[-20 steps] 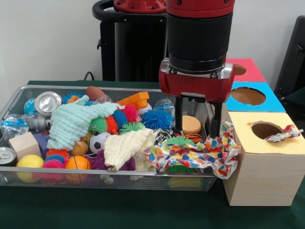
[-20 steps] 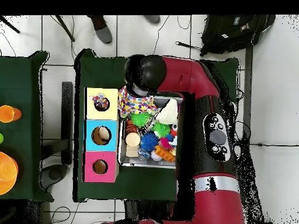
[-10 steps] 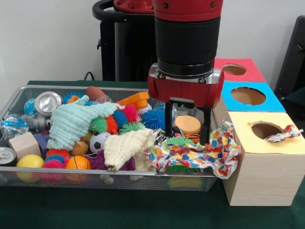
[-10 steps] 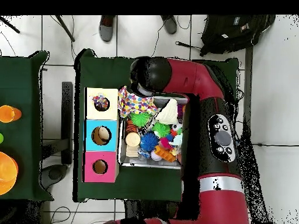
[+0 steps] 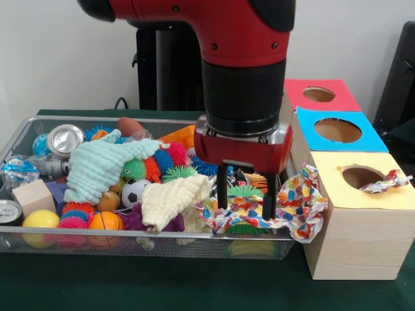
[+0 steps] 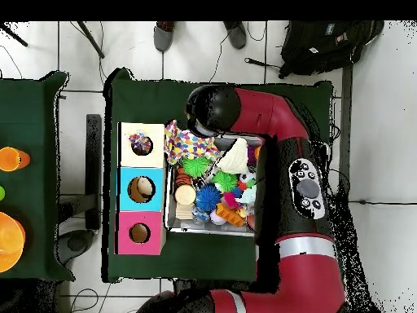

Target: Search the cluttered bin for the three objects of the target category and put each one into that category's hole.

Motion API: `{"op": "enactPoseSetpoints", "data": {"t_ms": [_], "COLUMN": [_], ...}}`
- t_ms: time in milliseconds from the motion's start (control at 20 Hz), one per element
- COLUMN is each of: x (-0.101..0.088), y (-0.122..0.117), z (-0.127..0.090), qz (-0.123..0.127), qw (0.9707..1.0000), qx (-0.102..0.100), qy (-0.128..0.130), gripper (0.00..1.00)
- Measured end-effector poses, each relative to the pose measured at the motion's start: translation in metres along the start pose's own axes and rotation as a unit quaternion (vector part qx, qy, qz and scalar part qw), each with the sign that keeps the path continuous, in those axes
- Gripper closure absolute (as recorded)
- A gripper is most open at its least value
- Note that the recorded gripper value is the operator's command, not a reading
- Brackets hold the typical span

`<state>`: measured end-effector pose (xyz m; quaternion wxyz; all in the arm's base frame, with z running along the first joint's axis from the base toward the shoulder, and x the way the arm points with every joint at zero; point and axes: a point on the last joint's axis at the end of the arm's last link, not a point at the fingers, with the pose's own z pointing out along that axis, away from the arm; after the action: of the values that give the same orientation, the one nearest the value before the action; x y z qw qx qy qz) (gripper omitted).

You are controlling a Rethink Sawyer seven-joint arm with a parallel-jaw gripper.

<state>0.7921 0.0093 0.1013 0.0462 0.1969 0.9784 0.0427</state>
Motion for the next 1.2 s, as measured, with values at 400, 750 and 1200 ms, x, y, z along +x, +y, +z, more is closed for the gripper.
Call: {"op": "enactPoseSetpoints", "data": {"t_ms": [400, 750, 1200], "x": [0.011, 0.019, 0.032], "y": [-0.003, 0.003, 0.011], "z": [0.026, 0.031, 0.036], "qz": [-0.001, -0.008, -0.016], "qw": [0.9998, 0.9998, 0.9995], "qx": [0.004, 0.004, 0.005], "qy": [0.018, 0.02, 0.026], "gripper": [0.0, 0.0, 0.0]}}
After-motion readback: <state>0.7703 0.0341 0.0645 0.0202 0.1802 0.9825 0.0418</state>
